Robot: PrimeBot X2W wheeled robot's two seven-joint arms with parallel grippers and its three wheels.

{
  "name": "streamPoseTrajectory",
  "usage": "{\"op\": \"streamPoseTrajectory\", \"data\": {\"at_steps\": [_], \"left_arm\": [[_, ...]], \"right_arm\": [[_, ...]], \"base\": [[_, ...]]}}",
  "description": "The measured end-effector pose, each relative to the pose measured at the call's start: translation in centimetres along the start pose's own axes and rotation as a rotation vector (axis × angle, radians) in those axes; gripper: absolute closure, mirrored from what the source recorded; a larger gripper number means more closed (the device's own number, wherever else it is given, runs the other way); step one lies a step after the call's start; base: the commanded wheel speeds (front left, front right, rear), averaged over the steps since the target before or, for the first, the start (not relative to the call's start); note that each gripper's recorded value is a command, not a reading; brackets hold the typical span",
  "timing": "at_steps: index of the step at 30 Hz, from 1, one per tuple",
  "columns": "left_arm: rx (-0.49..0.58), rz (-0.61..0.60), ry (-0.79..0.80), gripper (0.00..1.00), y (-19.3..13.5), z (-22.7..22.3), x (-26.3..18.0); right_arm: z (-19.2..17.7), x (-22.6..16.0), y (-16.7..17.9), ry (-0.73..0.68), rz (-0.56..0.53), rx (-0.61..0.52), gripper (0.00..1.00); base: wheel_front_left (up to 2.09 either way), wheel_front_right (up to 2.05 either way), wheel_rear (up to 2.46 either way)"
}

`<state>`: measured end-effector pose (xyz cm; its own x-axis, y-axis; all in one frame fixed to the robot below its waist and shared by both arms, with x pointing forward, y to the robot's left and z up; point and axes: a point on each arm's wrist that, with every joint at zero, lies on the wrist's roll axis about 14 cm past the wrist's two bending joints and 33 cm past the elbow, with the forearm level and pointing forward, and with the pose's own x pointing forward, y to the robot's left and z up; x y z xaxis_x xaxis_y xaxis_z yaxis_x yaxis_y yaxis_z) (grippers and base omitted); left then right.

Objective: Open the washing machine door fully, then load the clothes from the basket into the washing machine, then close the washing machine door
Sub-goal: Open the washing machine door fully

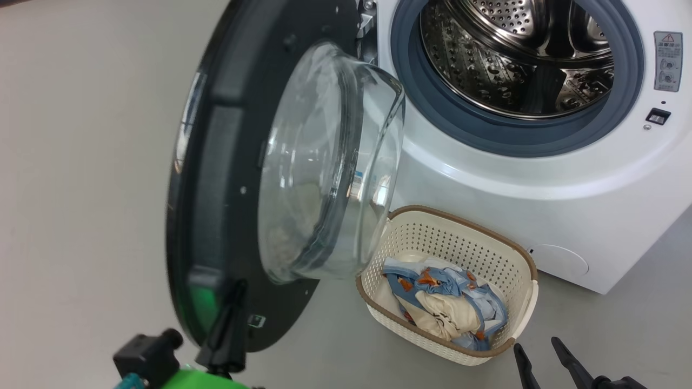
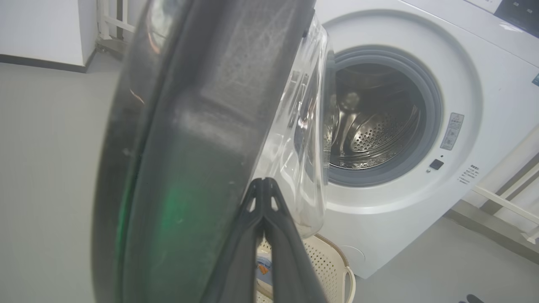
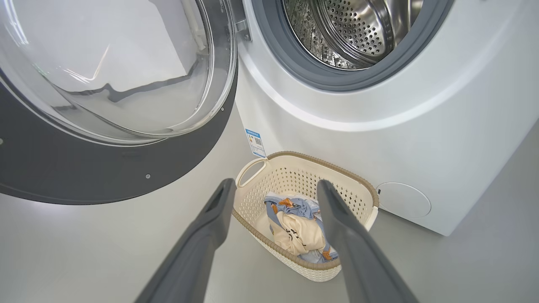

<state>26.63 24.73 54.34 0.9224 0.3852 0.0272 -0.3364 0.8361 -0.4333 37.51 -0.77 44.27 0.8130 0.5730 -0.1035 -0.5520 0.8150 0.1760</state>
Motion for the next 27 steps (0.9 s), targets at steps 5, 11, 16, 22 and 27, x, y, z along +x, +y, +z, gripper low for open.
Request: {"op": "streamPoseTrajectory", "data": {"at_steps": [5, 11, 16, 22, 27], "left_arm": [[0.021, 0.062, -0.044, 1.00, 2.3, 0.6, 1.5], [0.061, 0.160, -0.061, 1.00, 6.0, 0.4, 2.7], [0.105, 0.236, -0.083, 1.00, 9.2, 1.2, 4.2], [0.153, 0.324, -0.088, 1.00, 12.6, 2.2, 6.2], [0.182, 0.352, -0.072, 1.00, 14.3, 2.5, 7.8]], "right_arm": [[-0.3, 0.0, 0.0, 0.011, 0.008, -0.006, 0.00], [-0.4, -0.2, -0.1, 0.014, 0.006, -0.007, 0.00], [-0.5, -0.6, -0.5, 0.016, -0.009, -0.007, 0.00], [-0.7, -1.2, -1.3, 0.021, -0.035, -0.005, 0.00], [-1.0, -1.7, -1.8, 0.029, -0.052, -0.001, 0.00]], "base": [[0.00, 0.00, 0.00], [0.00, 0.00, 0.00], [0.00, 0.00, 0.00], [0.00, 0.00, 0.00], [0.00, 0.00, 0.00]]}}
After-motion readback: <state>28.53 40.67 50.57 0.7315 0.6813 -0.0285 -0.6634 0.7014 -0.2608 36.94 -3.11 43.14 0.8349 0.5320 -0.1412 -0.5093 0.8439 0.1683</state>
